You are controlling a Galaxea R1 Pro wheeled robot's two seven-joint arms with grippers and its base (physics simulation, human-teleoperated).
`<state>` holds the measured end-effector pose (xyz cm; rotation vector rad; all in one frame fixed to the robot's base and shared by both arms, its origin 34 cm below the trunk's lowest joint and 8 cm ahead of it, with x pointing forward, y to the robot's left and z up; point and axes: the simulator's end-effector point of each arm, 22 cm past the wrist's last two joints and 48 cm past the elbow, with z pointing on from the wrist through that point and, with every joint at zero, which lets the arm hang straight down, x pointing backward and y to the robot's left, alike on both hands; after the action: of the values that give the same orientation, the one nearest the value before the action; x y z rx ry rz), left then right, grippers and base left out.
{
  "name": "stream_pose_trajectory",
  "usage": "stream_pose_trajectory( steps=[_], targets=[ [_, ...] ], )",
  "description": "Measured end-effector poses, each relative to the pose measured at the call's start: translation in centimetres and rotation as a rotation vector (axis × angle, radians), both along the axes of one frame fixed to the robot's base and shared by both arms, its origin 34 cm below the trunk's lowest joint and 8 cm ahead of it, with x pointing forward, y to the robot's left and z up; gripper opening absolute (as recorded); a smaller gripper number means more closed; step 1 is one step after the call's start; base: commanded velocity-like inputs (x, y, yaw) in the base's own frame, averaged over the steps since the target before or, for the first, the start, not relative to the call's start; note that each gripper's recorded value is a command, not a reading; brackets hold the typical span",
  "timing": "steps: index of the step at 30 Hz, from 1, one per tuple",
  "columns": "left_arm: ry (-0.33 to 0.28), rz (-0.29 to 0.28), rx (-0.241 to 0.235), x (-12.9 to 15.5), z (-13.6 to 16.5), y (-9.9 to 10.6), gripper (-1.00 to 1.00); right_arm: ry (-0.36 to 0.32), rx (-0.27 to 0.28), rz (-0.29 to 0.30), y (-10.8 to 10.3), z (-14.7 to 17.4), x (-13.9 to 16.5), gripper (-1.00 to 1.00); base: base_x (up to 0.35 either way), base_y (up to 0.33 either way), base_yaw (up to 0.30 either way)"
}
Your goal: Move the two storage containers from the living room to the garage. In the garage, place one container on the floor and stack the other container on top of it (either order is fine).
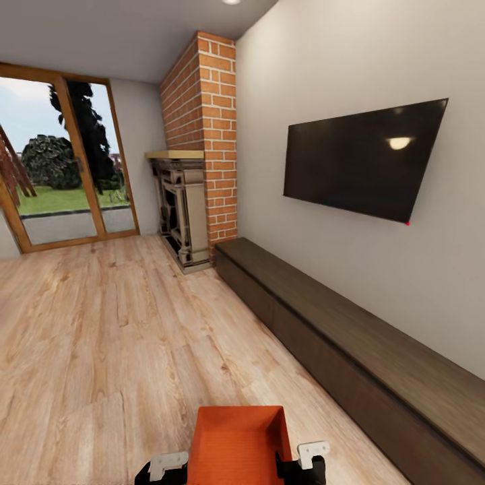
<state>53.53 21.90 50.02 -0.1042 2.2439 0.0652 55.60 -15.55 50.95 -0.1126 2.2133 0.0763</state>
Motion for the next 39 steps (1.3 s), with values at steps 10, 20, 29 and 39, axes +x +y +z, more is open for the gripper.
stream_pose_trajectory(
  steps=[10, 20, 29, 39],
  targets=[
    [0.000, 0.001, 0.001, -0.01, -0.01, 0.11, 1.00, -0.001, 0.000, 0.001, 0.02, 0.02, 0.01, 1.00, 0.000, -0.011, 0.021],
    [0.000, 0.000, 0.001, 0.00, -0.01, 0.11, 1.00, -0.001, 0.000, 0.001, 0.02, 0.02, 0.01, 1.00, 0.000, 0.000, 0.000],
    [-0.001, -0.003, 0.003, 0.00, 0.02, 0.06, 1.00, -0.001, 0.000, 0.002, 0.03, 0.04, 0.00, 1.00, 0.071, 0.000, 0.000],
    [0.000, 0.001, 0.002, 0.00, 0.00, 0.15, 1.00, -0.001, 0.000, 0.002, 0.03, 0.02, 0.01, 1.00, 0.078, 0.000, 0.000]
  ],
)
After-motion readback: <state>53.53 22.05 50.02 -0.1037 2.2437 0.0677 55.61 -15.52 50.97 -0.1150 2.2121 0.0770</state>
